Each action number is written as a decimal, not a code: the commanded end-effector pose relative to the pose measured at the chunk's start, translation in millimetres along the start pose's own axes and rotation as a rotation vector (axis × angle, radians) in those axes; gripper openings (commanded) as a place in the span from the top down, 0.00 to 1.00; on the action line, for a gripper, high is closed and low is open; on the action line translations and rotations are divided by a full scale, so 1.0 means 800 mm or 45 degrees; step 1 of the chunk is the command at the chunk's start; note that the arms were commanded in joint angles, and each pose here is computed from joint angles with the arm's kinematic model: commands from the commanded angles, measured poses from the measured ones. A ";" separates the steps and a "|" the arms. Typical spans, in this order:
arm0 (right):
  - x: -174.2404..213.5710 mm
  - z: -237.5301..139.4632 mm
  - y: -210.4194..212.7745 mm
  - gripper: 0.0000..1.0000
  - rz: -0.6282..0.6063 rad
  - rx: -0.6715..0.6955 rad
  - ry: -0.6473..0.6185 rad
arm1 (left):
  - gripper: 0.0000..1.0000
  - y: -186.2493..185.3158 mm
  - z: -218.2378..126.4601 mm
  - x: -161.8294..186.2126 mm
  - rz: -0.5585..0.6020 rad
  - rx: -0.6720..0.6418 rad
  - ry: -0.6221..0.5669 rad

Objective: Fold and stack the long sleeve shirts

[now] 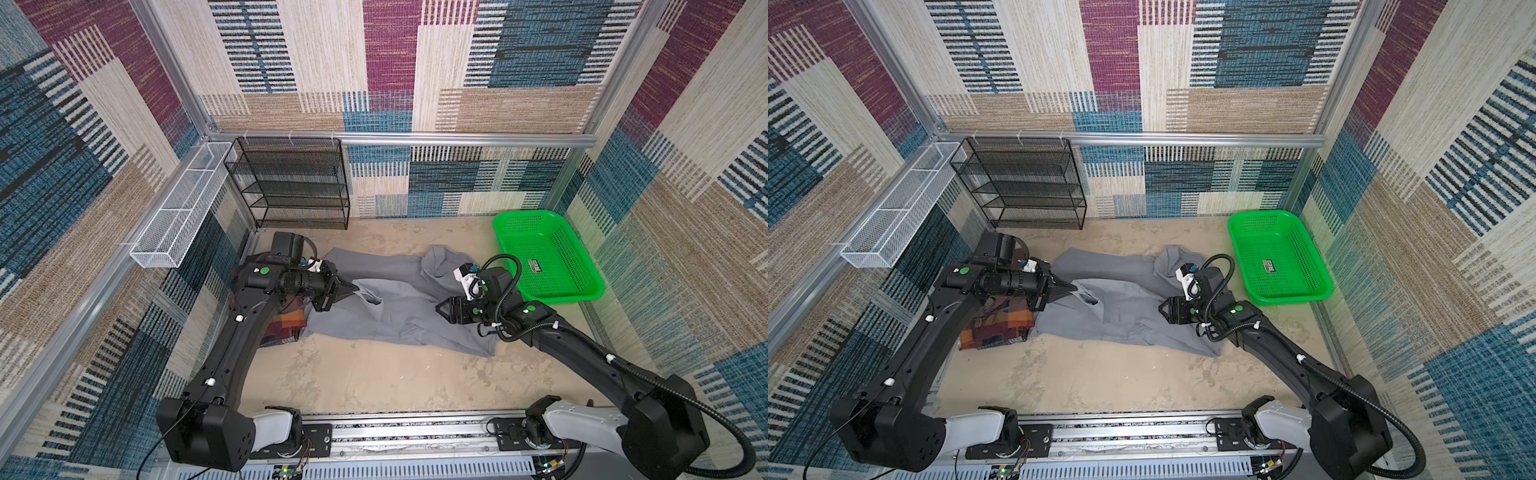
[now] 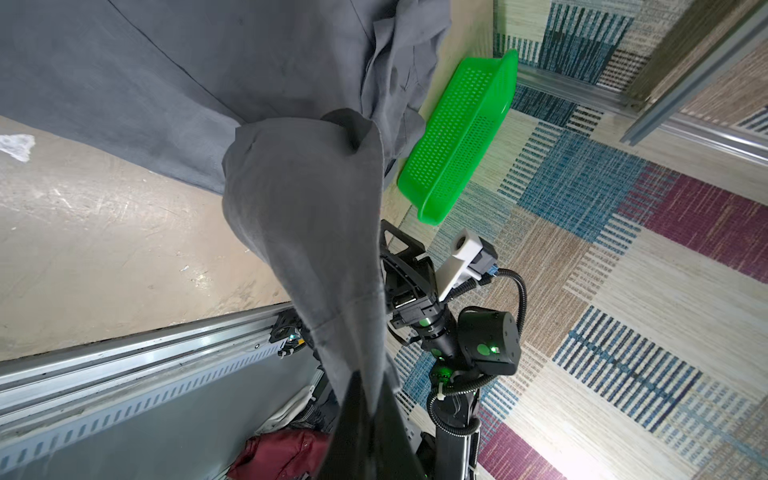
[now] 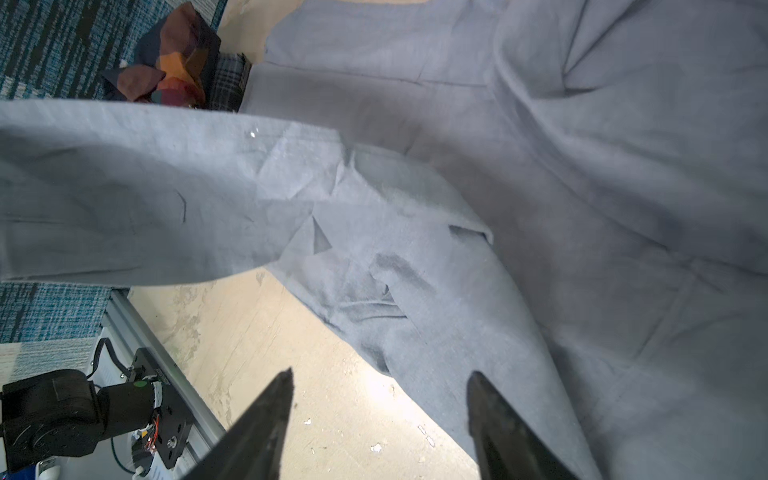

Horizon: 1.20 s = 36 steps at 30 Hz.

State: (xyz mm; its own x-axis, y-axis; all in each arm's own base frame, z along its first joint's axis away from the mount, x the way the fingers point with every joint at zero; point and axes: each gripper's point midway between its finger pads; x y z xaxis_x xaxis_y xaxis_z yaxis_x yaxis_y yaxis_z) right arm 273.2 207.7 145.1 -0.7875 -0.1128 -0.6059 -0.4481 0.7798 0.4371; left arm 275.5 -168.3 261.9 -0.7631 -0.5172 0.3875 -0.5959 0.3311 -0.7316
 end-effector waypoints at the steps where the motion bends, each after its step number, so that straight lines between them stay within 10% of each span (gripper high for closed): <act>1: -0.002 0.015 0.010 0.42 0.014 -0.098 -0.025 | 1.00 -0.002 -0.004 -0.016 0.050 0.057 0.026; 18: 0.037 0.083 -0.047 0.58 0.057 0.055 0.125 | 1.00 0.069 0.000 -0.112 0.059 0.101 0.057; 36: 0.047 0.073 -0.074 0.61 0.018 0.233 0.192 | 1.00 0.050 -0.029 -0.067 -0.151 0.244 0.116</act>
State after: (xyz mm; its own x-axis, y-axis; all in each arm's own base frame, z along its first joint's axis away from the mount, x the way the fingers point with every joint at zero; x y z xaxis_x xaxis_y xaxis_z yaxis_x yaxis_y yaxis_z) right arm 296.6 197.0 54.8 -0.8554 -0.1627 -0.4917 -0.3567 0.8734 0.3315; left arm 283.6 -109.3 226.3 -0.7232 -0.4893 0.4874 -0.6196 0.1480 -0.7708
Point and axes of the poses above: each gripper's point midway between its finger pads, its own z axis out along the fingers, its own y axis along the line the jaws close on, x = y × z, and after that the axes turned 8 degrees about -z, right-handed
